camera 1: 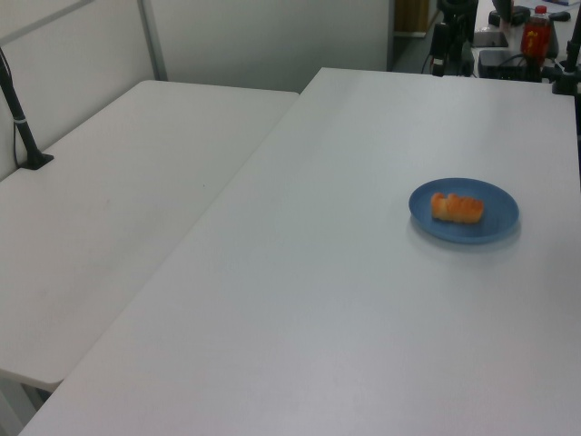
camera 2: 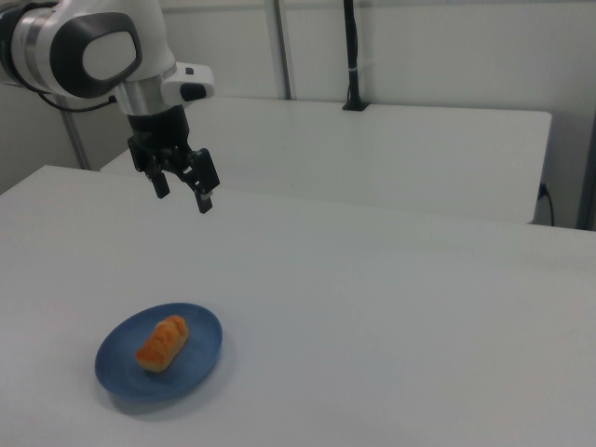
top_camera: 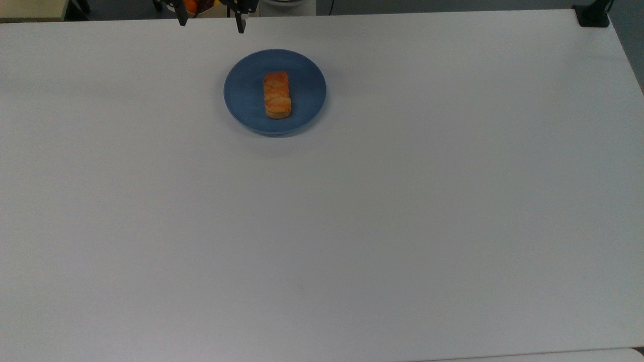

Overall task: Put the bread on the table
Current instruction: 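Move the gripper down over the orange bread roll on the blue plate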

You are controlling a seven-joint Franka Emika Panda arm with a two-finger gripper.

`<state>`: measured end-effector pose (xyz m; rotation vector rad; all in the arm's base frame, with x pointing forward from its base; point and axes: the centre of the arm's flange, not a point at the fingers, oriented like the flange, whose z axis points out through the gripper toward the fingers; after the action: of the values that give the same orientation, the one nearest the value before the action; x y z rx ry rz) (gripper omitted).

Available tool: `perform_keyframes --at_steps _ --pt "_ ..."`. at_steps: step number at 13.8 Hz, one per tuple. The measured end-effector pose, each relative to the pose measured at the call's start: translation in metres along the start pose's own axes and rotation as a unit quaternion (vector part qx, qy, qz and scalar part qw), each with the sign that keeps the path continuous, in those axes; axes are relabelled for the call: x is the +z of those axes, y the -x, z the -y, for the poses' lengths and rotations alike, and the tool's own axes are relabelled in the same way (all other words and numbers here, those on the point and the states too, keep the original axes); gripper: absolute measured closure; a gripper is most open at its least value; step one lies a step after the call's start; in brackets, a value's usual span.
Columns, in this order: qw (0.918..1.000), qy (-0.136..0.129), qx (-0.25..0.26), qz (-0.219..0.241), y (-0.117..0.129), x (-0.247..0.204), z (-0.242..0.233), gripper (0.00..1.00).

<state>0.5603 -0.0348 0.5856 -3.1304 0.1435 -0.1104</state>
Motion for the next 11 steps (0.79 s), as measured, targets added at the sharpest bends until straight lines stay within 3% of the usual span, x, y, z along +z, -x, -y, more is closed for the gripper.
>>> perform_keyframes --at_steps 8,11 --pt "1.0000 -0.002 0.001 0.000 0.000 -0.001 0.000 0.00" --pt "1.0000 -0.005 0.001 0.006 0.013 -0.001 0.001 0.00"
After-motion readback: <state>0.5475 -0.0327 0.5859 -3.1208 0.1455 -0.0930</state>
